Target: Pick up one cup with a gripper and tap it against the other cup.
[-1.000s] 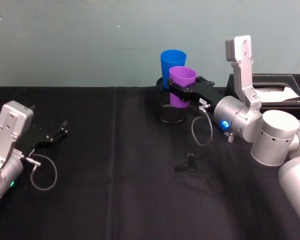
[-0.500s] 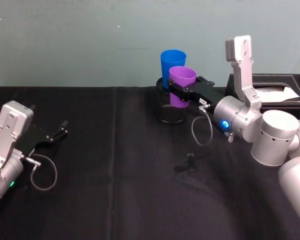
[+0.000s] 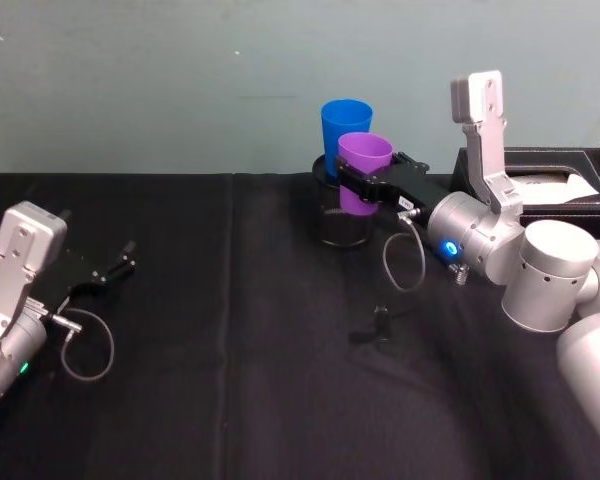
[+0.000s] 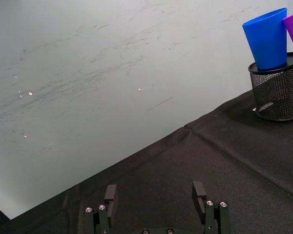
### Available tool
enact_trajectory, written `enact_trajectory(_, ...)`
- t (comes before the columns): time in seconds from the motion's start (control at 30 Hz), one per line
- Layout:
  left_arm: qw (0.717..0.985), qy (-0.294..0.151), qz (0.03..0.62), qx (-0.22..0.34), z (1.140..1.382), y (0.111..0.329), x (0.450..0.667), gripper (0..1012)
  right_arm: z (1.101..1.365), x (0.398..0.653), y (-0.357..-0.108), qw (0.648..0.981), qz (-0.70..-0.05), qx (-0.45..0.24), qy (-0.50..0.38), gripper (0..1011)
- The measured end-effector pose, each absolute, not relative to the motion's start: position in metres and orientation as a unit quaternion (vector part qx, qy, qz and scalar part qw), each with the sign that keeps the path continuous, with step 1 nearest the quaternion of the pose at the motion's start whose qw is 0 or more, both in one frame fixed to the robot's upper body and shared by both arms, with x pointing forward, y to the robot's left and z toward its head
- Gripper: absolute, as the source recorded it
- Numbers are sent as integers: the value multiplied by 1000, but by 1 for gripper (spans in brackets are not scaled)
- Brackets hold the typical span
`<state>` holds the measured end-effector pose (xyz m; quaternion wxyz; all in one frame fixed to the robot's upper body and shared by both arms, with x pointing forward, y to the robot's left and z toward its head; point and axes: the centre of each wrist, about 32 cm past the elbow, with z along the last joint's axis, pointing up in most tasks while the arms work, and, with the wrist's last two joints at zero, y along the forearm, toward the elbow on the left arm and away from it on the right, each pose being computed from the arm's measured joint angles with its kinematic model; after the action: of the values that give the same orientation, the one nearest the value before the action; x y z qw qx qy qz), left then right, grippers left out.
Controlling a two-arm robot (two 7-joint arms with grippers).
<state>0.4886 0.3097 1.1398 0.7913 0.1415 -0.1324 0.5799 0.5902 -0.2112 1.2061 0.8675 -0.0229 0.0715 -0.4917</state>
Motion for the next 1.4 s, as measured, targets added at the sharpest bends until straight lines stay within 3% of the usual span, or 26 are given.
enact_trajectory(1.17,791,-132,580,141,1140,310,489,1000,1206,590,-211,868,-492,-23,71,726)
enact_trajectory(1.4,791,-132,580,141,1140,310,489,1000,1198,564,-212,872,-485,-28,62,726)
